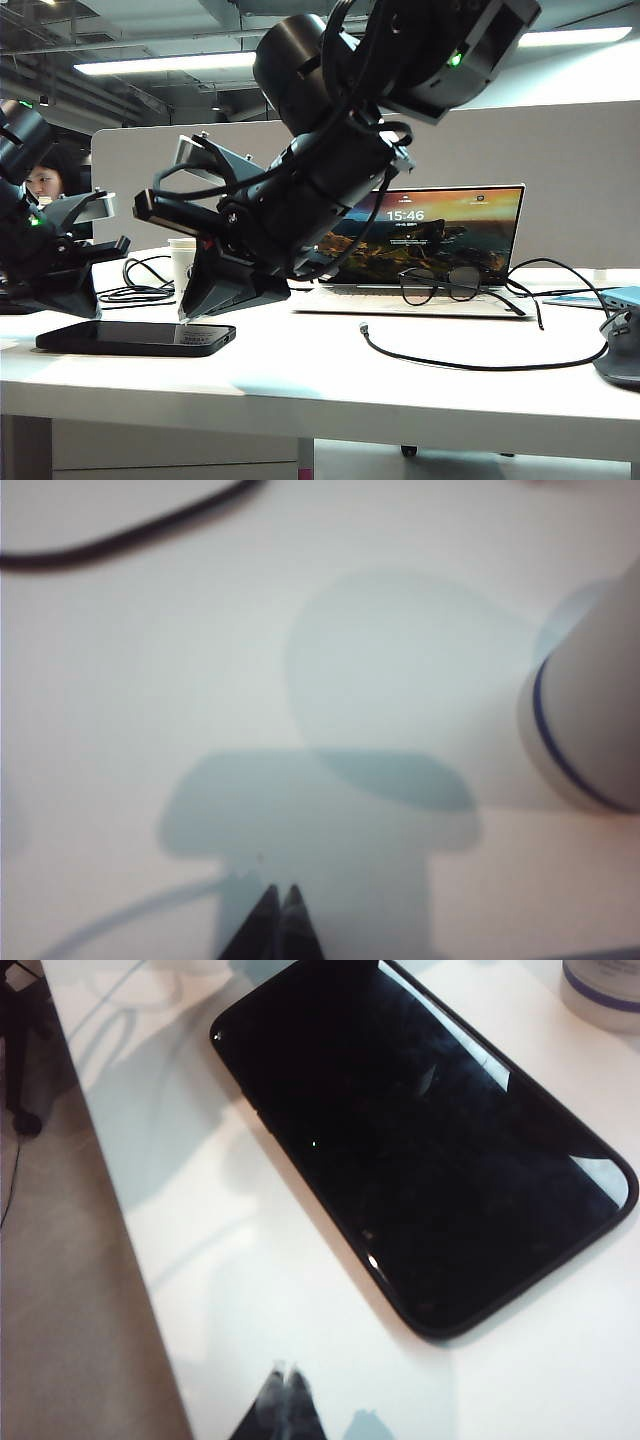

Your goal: Pick up the black phone, pick up the charger plug, insert the charger plug into the phone's charging port, and finally place the connected phone back on the desk.

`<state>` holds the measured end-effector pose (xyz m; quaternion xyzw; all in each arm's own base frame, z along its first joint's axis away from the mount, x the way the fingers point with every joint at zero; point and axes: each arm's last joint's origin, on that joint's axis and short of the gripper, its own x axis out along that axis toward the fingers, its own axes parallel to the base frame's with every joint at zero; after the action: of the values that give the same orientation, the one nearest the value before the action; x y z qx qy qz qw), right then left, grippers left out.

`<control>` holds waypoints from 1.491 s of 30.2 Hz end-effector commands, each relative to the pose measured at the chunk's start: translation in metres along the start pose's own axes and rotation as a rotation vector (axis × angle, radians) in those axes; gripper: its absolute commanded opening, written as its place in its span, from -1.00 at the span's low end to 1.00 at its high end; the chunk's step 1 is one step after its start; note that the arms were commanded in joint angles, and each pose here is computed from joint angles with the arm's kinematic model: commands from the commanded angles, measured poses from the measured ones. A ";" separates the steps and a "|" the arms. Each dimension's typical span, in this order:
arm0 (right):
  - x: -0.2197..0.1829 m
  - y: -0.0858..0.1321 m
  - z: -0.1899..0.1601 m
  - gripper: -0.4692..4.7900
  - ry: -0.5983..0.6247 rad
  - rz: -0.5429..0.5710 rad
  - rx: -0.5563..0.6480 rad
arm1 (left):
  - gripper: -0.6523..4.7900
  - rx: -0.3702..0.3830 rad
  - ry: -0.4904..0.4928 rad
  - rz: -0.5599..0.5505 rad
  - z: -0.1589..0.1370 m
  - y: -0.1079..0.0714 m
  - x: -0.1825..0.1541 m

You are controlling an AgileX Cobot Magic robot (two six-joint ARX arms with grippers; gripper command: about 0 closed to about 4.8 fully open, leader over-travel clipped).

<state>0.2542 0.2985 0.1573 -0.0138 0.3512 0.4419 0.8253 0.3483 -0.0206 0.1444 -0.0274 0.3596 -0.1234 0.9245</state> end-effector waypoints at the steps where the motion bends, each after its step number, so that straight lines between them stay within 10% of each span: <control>1: 0.004 0.000 0.002 -0.84 -0.034 0.013 -0.023 | -0.78 0.019 -0.055 0.001 0.006 0.001 0.000; 45: 0.016 -0.027 -0.007 -0.84 -0.027 -0.034 -0.005 | -0.78 0.022 0.216 -0.242 -0.024 -0.016 0.007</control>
<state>0.2762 0.2898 0.1328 -0.0170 0.3464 0.4244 0.8364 0.3419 -0.0348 0.1340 -0.0449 0.4073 -0.2434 0.8791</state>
